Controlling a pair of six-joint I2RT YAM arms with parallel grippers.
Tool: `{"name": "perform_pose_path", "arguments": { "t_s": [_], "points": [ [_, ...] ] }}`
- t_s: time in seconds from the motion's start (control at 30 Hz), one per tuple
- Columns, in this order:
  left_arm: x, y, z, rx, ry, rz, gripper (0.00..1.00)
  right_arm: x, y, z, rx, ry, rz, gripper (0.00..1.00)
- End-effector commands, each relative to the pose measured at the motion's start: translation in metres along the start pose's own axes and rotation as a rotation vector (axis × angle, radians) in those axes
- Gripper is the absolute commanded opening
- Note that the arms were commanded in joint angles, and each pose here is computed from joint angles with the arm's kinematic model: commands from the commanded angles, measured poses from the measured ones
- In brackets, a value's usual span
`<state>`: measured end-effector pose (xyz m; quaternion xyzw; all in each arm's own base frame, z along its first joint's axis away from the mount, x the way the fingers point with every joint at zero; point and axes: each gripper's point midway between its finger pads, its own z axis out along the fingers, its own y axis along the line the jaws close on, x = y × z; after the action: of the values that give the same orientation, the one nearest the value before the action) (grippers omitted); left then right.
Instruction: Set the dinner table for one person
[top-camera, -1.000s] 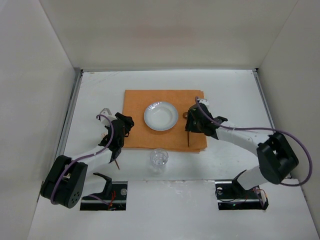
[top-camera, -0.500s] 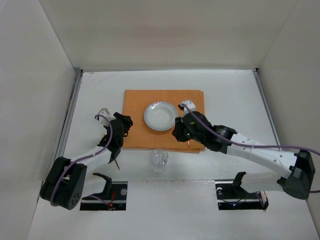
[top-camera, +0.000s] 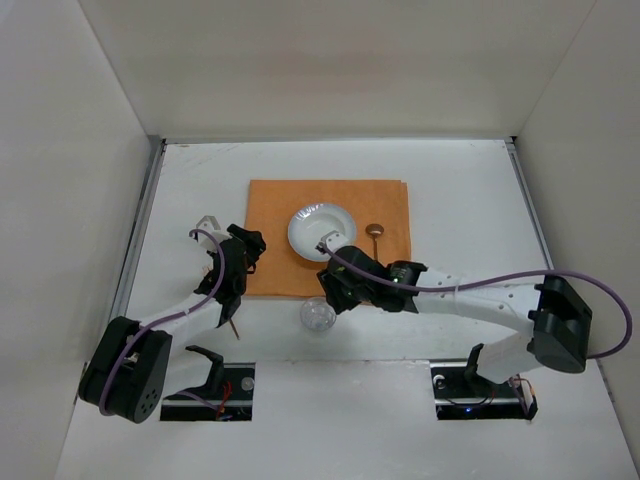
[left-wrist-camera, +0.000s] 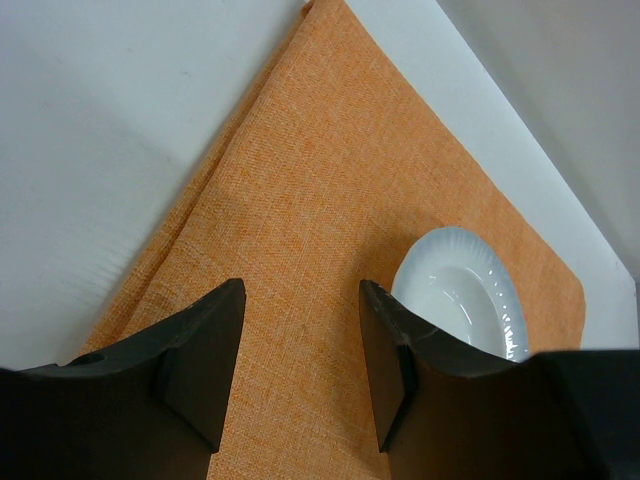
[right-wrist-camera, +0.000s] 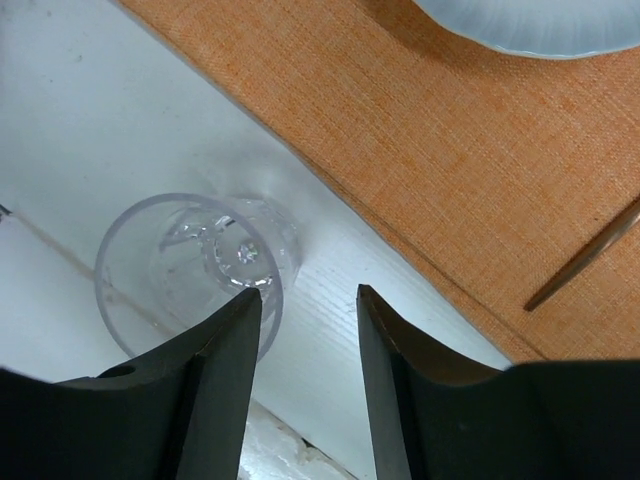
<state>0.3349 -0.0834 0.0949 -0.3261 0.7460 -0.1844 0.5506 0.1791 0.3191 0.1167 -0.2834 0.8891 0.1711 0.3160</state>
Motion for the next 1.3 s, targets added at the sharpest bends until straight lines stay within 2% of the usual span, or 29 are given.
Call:
{"name": "perform_pose_path", "arguments": {
  "t_s": [0.0,0.23,0.4,0.53,0.63,0.8,0.93,1.13,1.27],
  "points": [
    [-0.006,-0.001,-0.001,0.015,-0.033,-0.012,0.46,-0.017,0.019,0.001,-0.05,-0.023,-0.006,0.47],
    [-0.006,-0.001,-0.001,0.014,-0.032,-0.016,0.47,-0.009,0.025,0.021,-0.04,0.017,-0.013,0.37],
    [-0.004,0.001,0.0,0.006,-0.028,-0.014,0.47,-0.015,0.026,0.022,-0.034,0.005,-0.005,0.13],
    [-0.004,-0.002,-0.001,0.013,-0.03,-0.009,0.47,-0.037,0.033,0.001,-0.091,-0.056,0.04,0.1],
    [-0.003,0.001,0.001,0.007,-0.02,-0.019,0.47,-0.071,0.026,-0.026,-0.16,-0.153,0.114,0.1],
    [0.001,0.0,0.002,0.007,-0.009,-0.015,0.47,-0.132,-0.029,-0.054,-0.13,-0.352,0.266,0.1],
    [0.002,-0.003,0.001,0.017,-0.004,-0.017,0.47,-0.172,-0.098,-0.051,-0.001,-0.471,0.35,0.11],
    [0.001,-0.005,0.0,0.025,-0.007,-0.017,0.47,-0.2,-0.209,-0.034,0.245,-0.517,0.46,0.11],
    [0.001,-0.003,0.001,0.02,-0.008,-0.023,0.47,-0.197,-0.267,-0.022,0.405,-0.479,0.484,0.12]
  ]
}}
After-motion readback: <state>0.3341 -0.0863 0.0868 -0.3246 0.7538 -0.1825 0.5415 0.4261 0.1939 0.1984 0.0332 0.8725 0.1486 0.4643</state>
